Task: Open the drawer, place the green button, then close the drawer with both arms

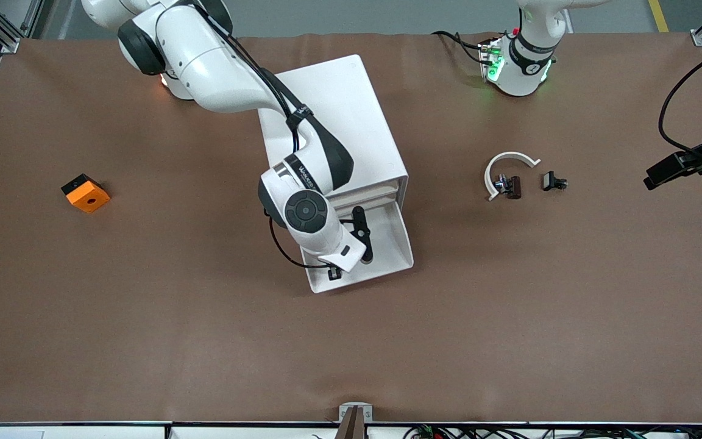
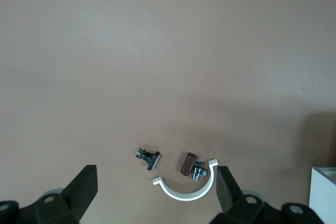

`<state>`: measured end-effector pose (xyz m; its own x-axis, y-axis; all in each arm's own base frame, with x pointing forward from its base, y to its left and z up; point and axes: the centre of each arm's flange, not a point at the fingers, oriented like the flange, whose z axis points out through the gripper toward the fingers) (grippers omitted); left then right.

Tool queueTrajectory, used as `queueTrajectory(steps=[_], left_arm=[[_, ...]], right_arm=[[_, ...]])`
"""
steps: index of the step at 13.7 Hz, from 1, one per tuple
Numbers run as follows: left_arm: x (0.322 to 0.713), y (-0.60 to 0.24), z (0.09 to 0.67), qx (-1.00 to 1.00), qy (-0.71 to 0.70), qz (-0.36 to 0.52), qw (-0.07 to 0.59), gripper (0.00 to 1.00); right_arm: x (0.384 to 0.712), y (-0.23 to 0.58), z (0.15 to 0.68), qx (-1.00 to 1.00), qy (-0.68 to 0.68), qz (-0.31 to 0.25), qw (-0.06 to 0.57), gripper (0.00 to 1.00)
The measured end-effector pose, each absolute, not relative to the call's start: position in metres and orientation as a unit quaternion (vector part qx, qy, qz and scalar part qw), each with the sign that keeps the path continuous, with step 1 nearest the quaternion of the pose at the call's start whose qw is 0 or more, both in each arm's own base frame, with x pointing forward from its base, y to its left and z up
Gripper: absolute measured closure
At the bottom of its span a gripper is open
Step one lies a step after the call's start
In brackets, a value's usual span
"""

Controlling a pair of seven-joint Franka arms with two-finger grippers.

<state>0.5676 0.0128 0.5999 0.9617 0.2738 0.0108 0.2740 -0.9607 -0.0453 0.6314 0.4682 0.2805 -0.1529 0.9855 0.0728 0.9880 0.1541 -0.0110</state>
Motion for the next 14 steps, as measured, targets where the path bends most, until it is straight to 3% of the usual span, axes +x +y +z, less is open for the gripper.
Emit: queueTrajectory(steps=[1, 2, 7, 14], left_arm=[[0.568, 0.013, 0.599, -0.99, -0.138, -0.002, 0.023, 0.0], [0.568, 0.013, 0.598, -0.99, -0.138, -0.001, 0.023, 0.0], [0.573, 0.008, 0.588, -0.991, -0.132, 0.007, 0.024, 0.0], [0.599, -0.046, 0.549, -0.996, -0.087, 0.003, 0.02, 0.0]], right_arm=[[0.632, 0.468, 0.281, -0.659, -0.751, -0.019, 0.029, 0.53], [0.632, 0.468, 0.281, -0.665, -0.746, -0.019, 0.028, 0.46], [0.636, 0.464, 0.288, -0.674, -0.738, -0.02, 0.02, 0.0], [0.654, 0.431, 0.337, -0.692, -0.721, -0.012, -0.006, 0.0]])
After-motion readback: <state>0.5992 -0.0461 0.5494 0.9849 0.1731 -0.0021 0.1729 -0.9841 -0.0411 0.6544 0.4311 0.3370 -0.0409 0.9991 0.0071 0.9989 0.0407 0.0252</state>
